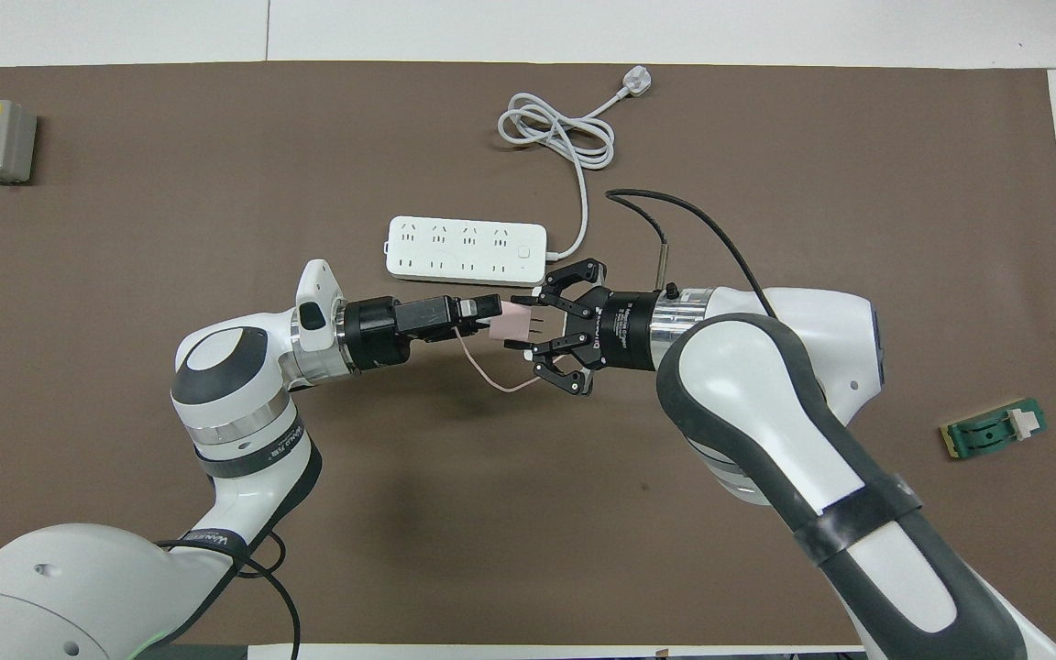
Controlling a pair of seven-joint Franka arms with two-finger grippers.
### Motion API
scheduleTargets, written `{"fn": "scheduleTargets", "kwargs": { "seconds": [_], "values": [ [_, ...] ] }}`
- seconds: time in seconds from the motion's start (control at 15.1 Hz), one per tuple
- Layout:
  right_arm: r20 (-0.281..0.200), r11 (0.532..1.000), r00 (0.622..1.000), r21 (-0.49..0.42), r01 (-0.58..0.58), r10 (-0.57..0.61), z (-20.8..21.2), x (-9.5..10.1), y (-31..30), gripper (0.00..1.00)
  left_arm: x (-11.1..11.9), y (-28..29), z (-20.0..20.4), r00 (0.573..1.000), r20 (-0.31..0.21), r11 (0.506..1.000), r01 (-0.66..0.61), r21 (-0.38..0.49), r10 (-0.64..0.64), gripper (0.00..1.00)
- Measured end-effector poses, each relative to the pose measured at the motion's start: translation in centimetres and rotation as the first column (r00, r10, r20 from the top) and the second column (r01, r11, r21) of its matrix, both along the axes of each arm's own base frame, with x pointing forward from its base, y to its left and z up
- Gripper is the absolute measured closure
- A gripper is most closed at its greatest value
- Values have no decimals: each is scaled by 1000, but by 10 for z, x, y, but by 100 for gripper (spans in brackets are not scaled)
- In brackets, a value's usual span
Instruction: Plug charger into power strip
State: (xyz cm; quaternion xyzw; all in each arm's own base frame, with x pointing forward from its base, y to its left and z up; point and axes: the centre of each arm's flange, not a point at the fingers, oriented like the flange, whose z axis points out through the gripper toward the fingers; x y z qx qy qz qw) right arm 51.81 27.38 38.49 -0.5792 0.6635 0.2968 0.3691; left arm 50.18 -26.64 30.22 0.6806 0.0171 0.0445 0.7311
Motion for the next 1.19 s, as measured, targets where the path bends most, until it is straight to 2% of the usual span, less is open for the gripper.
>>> {"fn": "scheduleTargets", "kwargs": {
  "seconds": [0.07,0.33,0.73,1.19],
  "values": [
    [1,1000,1000,-1,2,-2,0,0,0,53,0,0,-1,1000,3,1000,-1,1,1,16],
    [3,1000,1000,-3,4,-4,0,0,0,53,0,3,-3,1000,15,1000,-12,14,11,19],
    [3,1000,1000,-3,4,-4,0,0,0,53,3,10,-8,998,33,997,-46,57,44,18],
    [3,1000,1000,-3,4,-4,0,0,0,53,2,12,-7,998,40,997,-46,62,44,17]
  ]
}}
